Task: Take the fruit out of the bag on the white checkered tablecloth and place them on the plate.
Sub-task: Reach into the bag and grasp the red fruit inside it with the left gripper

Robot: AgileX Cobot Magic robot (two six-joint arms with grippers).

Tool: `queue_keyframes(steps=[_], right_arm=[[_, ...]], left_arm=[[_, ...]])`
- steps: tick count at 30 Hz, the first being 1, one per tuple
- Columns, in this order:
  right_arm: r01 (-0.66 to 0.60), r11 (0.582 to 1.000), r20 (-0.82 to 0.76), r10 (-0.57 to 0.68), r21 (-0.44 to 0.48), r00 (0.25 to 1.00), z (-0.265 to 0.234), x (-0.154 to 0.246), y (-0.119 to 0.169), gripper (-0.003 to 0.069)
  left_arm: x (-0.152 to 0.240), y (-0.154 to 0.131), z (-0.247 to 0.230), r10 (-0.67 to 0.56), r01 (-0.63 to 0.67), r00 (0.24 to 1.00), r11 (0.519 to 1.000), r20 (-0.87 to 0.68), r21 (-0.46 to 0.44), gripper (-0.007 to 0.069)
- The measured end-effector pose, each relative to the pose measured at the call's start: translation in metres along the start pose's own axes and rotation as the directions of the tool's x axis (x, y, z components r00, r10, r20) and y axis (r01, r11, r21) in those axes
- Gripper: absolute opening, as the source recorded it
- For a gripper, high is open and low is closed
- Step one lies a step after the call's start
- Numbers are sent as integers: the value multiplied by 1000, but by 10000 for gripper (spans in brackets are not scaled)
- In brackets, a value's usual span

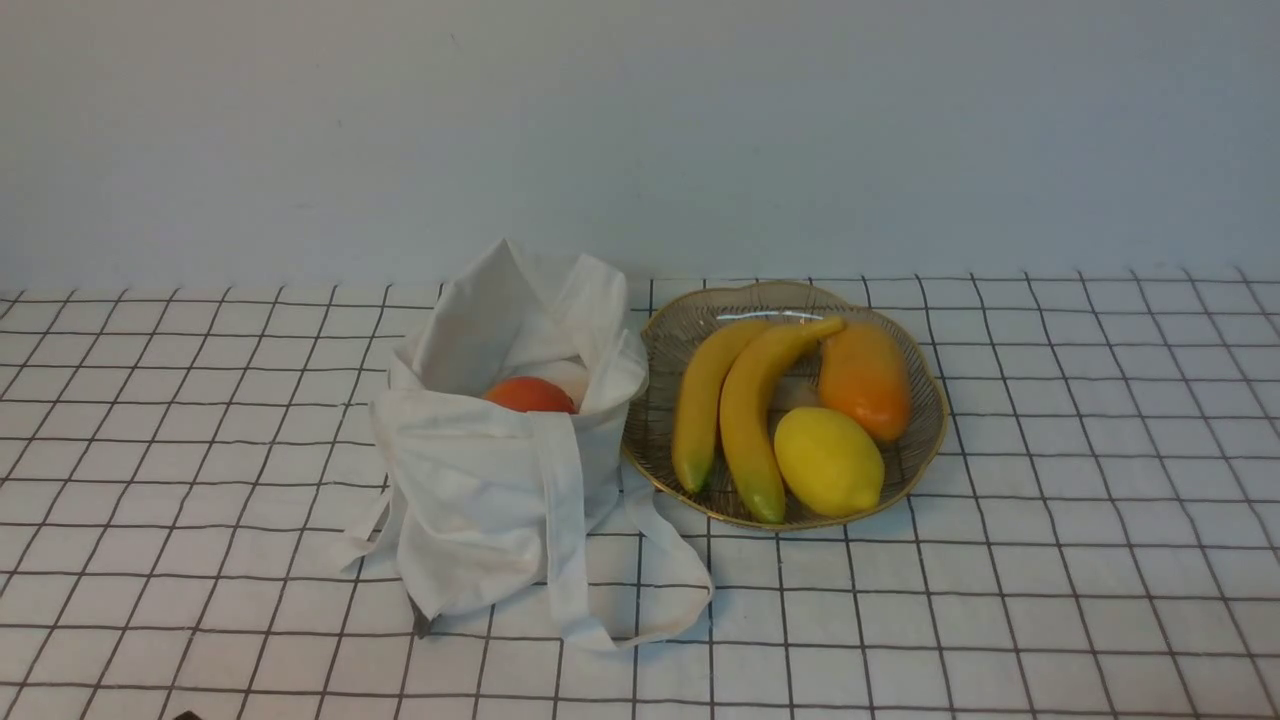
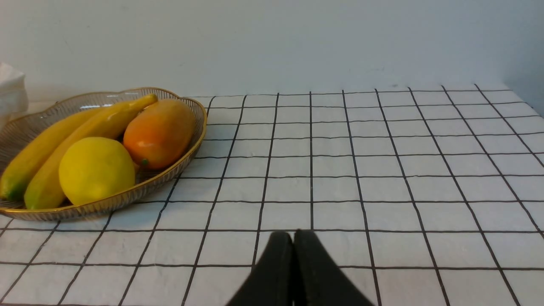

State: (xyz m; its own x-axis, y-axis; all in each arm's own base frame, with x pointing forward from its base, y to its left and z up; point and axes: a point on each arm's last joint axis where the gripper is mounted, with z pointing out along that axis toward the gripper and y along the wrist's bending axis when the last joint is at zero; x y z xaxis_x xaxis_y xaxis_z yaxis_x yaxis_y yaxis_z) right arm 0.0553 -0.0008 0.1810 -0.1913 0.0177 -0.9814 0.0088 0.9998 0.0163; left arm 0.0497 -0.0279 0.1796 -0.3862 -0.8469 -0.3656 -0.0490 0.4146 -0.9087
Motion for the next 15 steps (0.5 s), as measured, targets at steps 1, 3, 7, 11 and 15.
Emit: queue_keyframes(steps=[1, 3, 7, 11, 15], right_arm=[[0, 1000, 0, 0, 0, 1000, 0, 0, 0, -15], [0, 1000, 0, 0, 0, 1000, 0, 0, 0, -15], [0, 1000, 0, 0, 0, 1000, 0, 0, 0, -15], [0, 1000, 0, 0, 0, 1000, 0, 0, 0, -15], [0, 1000, 0, 0, 0, 1000, 0, 0, 0, -15]], left_arm=[[0, -2, 0, -40, 41, 999, 999, -1, 17, -7], [-2, -4, 0, -72, 71, 997, 997, 20, 42, -7], [-4, -7, -1, -12, 9, 999, 998, 39, 57, -7], [-8, -37, -9, 127, -125, 991, 989, -27, 76, -7], [-26, -88, -6, 309, -320, 928, 947, -209, -24, -7]])
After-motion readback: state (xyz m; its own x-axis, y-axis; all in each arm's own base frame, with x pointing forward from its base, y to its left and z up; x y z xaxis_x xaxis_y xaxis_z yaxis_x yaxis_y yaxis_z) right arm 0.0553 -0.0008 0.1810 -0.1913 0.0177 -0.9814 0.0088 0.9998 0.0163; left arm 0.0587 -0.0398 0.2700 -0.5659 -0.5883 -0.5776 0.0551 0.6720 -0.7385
